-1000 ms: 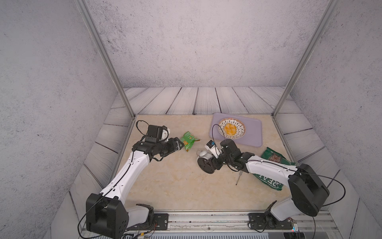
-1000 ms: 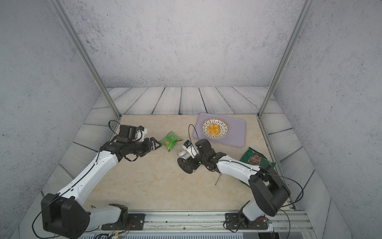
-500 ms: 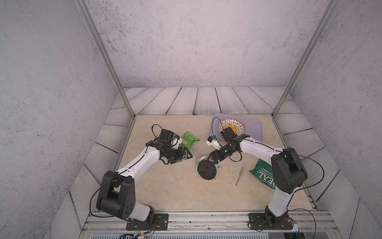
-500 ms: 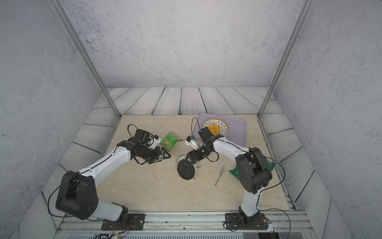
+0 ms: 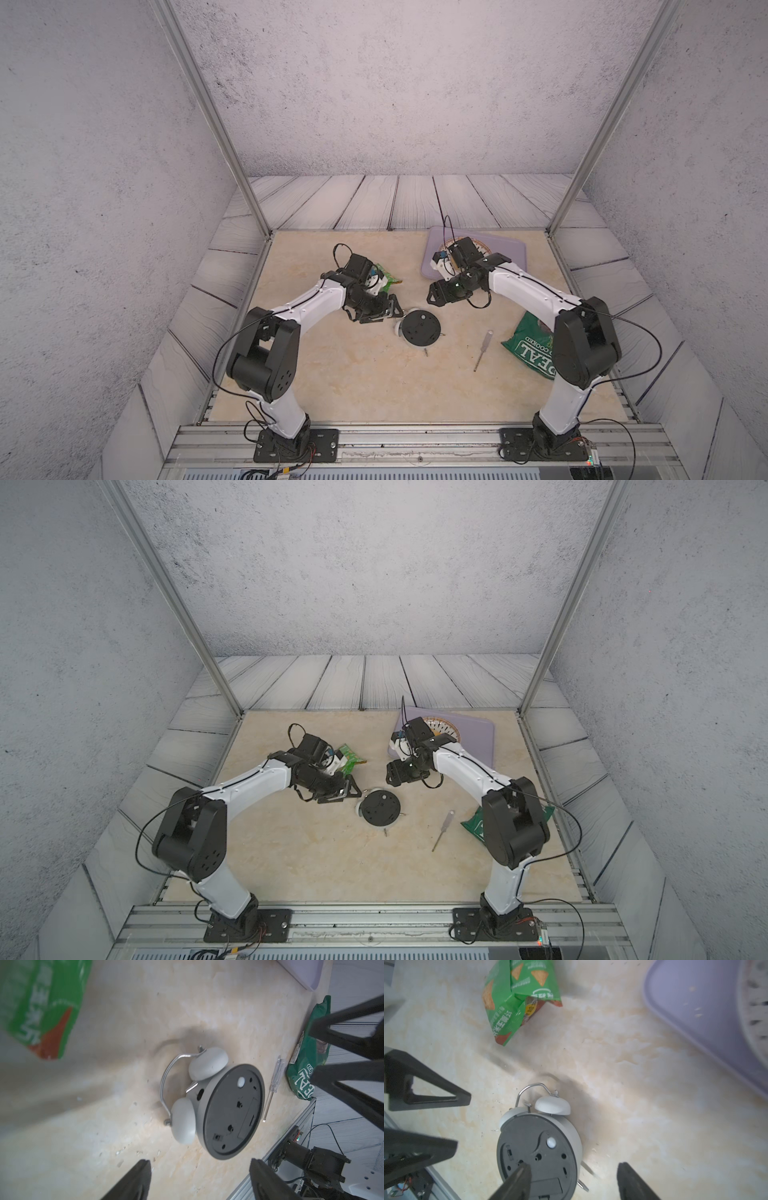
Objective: Remove the battery from the alarm
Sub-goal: Adjust the alarm at the center of the board.
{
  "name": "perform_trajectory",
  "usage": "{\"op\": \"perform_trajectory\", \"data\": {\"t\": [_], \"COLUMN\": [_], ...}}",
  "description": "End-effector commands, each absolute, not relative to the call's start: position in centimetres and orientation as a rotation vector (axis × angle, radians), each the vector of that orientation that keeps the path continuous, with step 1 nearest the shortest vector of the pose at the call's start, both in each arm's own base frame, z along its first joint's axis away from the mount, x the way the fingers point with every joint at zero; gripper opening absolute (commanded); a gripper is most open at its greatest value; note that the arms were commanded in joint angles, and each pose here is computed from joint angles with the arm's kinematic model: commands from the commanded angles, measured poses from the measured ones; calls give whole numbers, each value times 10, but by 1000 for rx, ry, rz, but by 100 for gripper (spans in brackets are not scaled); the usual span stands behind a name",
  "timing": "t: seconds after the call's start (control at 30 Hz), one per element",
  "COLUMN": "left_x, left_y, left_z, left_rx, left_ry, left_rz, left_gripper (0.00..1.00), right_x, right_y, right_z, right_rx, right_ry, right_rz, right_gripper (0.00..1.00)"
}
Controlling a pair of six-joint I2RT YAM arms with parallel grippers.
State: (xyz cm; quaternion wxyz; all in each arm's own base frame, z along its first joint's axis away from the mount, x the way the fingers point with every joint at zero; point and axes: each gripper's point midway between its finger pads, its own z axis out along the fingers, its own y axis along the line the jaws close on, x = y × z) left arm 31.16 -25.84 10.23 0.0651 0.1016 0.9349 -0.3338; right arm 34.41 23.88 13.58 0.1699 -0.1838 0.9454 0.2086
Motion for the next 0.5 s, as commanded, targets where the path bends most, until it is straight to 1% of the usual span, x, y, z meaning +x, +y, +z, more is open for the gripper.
{"op": "perform_trajectory", "data": {"t": [0.0,0.07,0.17,0.27,0.33,0.47], "left_x": [320,326,328,326,321,311], "left_y": [-276,-286,-296,-299,-301,-303], "left_z": [106,101,92,83,80,80], "left_rx": [457,502,556,546,537,496], "left_ry": [2802,2818,2854,2888,2896,2906], "left_rz": [-989,-988,-989,-1012,-1055,-1137], "left_gripper": [79,76,72,70,69,68], "right_x": [314,296,285,282,281,287], "right_y": [215,219,229,240,249,257], "right_z": [142,134,122,107,98,83], "right_rx": [-165,-39,71,99,109,112], "right_ry": [2766,2766,2741,2766,2777,2808], "right_rz": [611,744,909,1006,1064,1095], "right_gripper": [59,54,48,42,39,34]}}
